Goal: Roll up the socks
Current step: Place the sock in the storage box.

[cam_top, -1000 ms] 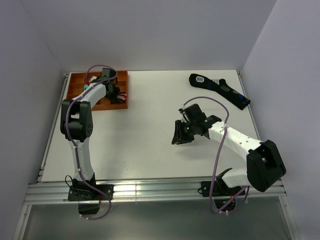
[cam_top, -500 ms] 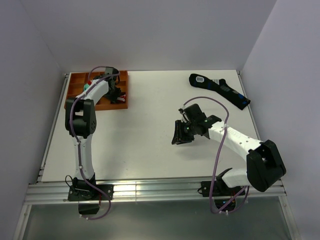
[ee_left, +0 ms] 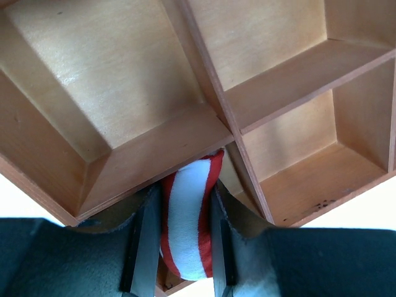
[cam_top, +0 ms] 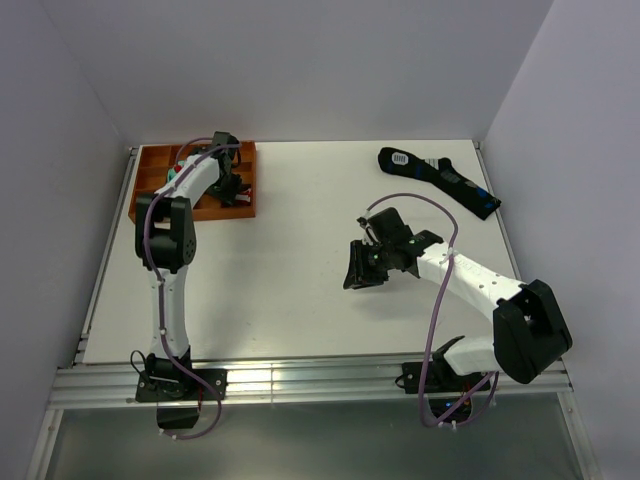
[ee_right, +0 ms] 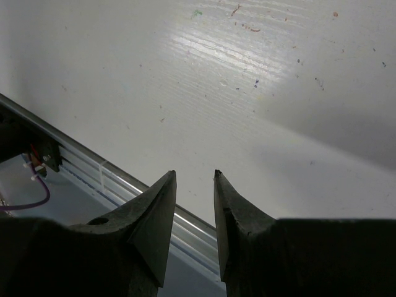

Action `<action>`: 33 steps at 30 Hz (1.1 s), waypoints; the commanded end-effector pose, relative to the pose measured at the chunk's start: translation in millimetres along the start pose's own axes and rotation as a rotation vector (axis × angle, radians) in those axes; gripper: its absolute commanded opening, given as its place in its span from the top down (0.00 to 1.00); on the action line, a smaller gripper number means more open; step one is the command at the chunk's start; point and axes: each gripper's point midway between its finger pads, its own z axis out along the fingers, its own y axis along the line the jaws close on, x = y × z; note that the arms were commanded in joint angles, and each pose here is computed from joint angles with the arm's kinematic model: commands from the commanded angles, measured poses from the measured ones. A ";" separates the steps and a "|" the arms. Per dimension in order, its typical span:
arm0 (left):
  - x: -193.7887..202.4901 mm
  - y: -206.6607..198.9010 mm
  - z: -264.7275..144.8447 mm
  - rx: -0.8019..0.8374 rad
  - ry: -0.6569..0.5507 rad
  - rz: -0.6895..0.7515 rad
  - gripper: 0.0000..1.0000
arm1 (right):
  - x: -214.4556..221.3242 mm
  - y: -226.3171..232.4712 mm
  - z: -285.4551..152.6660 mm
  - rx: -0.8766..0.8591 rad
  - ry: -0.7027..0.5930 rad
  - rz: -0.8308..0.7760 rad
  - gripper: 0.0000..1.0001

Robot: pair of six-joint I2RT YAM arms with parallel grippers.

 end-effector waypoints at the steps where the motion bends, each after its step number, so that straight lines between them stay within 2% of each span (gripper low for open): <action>1: -7.1 64.4 25.5 -0.263 -0.049 -0.045 1.00 | -1.4 -2.9 2.2 -0.002 -0.007 -0.012 0.62; 10: -8.1 80.4 27.9 -0.346 -0.049 -0.136 1.00 | 1.5 -3.9 3.7 0.000 0.004 -0.007 0.62; 21: -13.5 82.2 30.3 -0.355 -0.065 -0.123 0.99 | 4.1 -5.0 6.6 -0.004 0.020 -0.004 0.62; 29: -22.8 69.2 18.1 -0.308 -0.076 -0.103 0.73 | 0.0 -1.8 6.5 -0.012 0.016 -0.009 0.62; 33: -26.0 68.1 15.0 -0.295 -0.080 -0.101 0.68 | -0.7 -1.2 7.1 -0.014 0.019 -0.010 0.62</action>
